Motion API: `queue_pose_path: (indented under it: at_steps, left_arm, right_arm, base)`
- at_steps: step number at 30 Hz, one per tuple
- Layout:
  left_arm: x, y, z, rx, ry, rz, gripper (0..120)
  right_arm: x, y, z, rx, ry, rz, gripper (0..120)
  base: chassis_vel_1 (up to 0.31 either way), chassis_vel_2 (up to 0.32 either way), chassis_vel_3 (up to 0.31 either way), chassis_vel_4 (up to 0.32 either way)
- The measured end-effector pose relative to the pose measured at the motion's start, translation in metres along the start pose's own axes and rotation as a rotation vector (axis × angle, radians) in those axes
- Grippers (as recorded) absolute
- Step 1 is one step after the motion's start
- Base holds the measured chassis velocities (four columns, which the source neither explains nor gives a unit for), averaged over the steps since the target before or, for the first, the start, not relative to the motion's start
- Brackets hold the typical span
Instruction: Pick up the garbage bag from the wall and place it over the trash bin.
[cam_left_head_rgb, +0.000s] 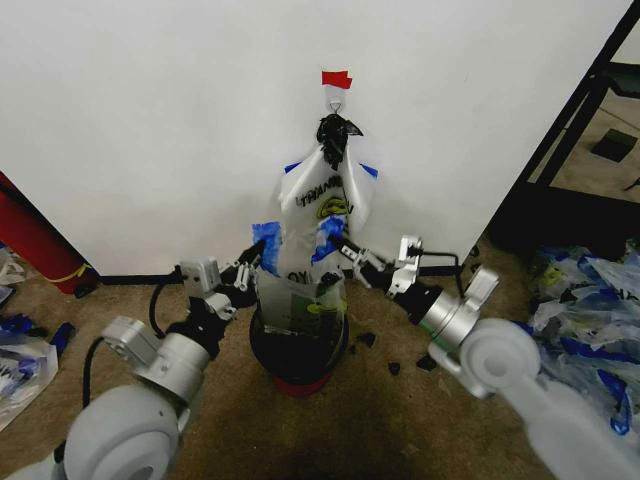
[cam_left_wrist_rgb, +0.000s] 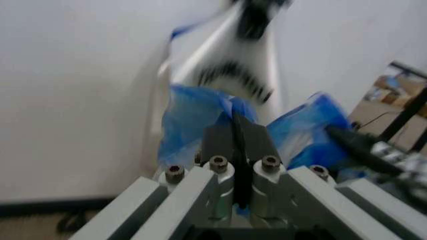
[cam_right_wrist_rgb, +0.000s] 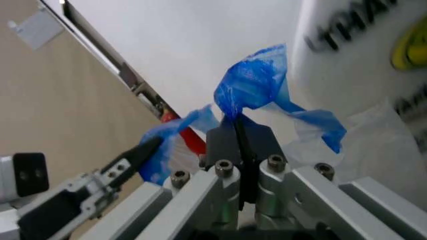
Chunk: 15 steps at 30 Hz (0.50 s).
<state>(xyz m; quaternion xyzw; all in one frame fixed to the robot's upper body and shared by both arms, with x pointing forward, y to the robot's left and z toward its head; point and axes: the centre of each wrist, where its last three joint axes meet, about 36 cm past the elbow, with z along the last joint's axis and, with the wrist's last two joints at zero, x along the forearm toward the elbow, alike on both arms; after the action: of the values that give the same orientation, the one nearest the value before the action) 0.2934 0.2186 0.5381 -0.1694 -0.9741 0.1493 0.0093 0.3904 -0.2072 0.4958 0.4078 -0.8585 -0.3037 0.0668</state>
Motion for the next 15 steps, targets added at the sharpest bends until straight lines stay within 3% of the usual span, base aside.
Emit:
queue_pose_path:
  at_steps: [5,15]
  left_arm:
    - [0.002,0.014,0.032,0.017,0.047,-0.065,0]
    - [-0.005,0.031,0.067,0.031,0.116,-0.137,0]
  right_arm:
    - [0.015,-0.001,0.024,-0.027,0.01,0.051,0]
    - [0.037,-0.003,0.049,-0.047,0.009,0.124,0]
  base:
    - [0.0,0.0,0.0,0.0]
    - [0.0,0.0,0.0,0.0]
